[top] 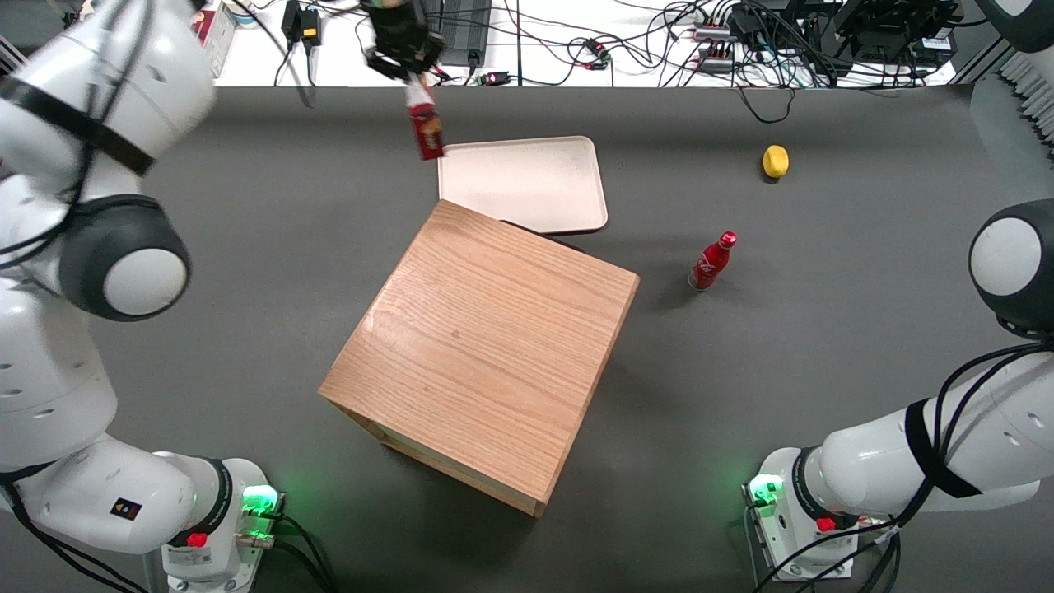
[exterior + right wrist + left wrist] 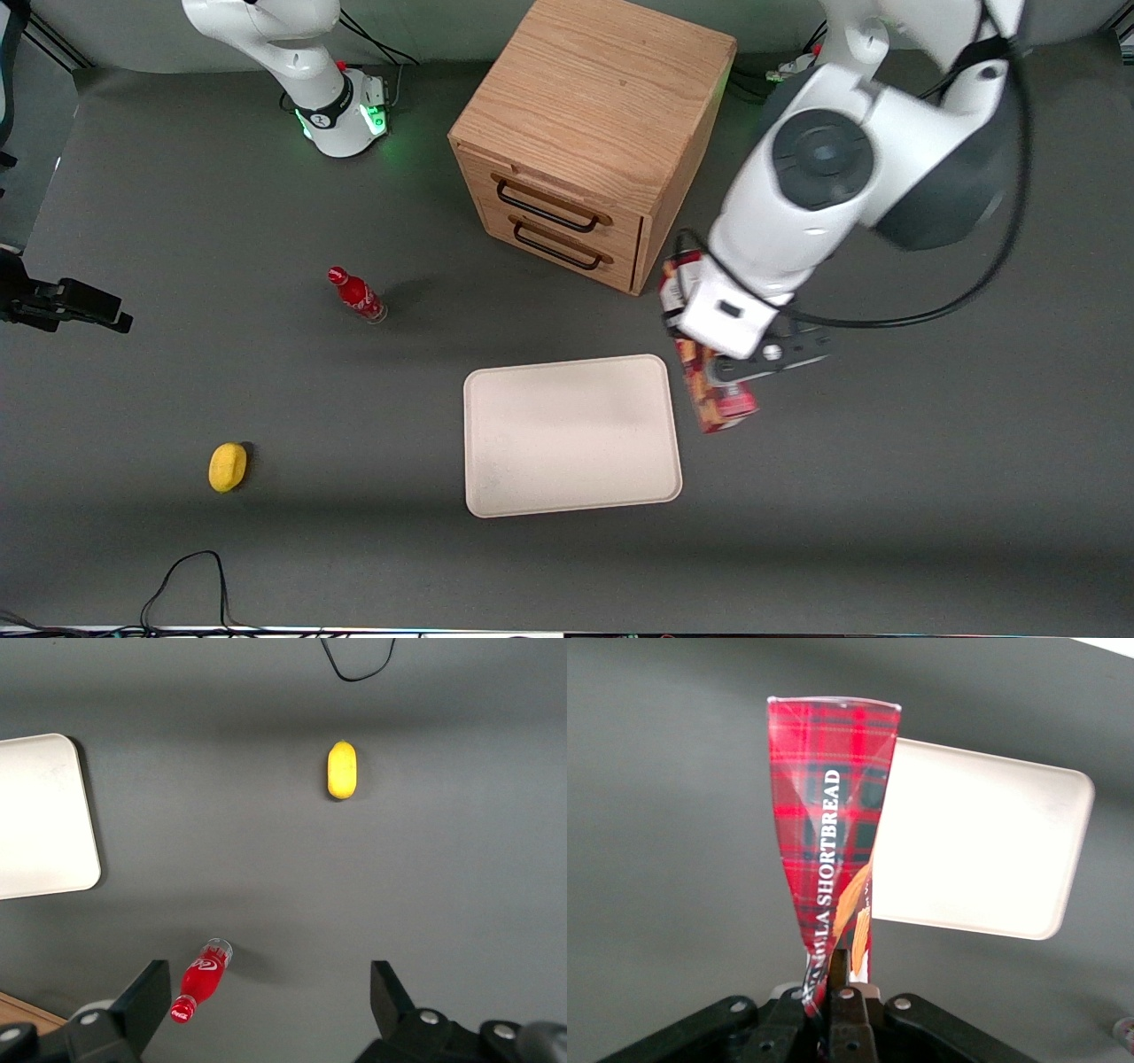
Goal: Place red cookie box on tray
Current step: 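Carry the held box over the cream tray's corner, then lower the box onto the tray and open the left gripper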
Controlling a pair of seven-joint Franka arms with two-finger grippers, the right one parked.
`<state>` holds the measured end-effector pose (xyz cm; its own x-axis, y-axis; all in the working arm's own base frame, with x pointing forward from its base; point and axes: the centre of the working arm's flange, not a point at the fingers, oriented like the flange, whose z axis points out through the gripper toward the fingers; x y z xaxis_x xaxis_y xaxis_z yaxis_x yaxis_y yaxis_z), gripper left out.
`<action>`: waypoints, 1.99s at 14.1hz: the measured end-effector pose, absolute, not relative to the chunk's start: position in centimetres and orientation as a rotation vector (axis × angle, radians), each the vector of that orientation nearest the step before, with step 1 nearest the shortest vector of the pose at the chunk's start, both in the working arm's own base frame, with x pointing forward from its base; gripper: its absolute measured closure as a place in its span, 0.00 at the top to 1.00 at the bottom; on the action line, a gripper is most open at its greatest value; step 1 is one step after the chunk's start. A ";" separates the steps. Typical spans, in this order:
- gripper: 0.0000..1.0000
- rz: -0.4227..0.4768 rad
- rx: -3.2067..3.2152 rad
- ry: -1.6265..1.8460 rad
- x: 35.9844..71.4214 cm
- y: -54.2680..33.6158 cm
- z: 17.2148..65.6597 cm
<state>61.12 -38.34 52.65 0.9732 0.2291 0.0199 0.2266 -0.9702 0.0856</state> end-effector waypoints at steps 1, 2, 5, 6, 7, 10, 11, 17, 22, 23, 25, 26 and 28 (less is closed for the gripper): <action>0.04 0.050 3.032 0.318 60.9 -40.0 51.6; 0.04 0.047 3.031 0.297 60.6 -41.1 50.8; 0.04 0.009 3.059 0.246 61.1 -41.4 48.4; 0.04 -0.018 3.078 0.213 61.6 -41.1 46.6; 0.04 -0.048 3.097 0.189 62.2 -40.8 44.5; 0.04 -0.056 3.108 0.158 64.0 -39.9 38.0; 0.04 -0.037 3.111 0.148 64.2 -40.0 35.9; 0.04 -0.040 3.145 0.101 64.3 -40.6 26.3; 0.04 -0.002 3.144 0.106 64.8 -40.2 24.6; 0.04 0.002 3.148 0.112 65.0 -39.9 24.4; 0.04 0.020 3.142 0.112 65.2 -39.9 24.5; 0.11 0.023 3.143 0.111 65.2 -39.9 24.4; 0.29 0.027 3.146 0.108 65.2 -39.9 24.4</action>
<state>65.19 -39.93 24.40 0.9975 0.0683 0.0176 0.0684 -0.9976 -0.0060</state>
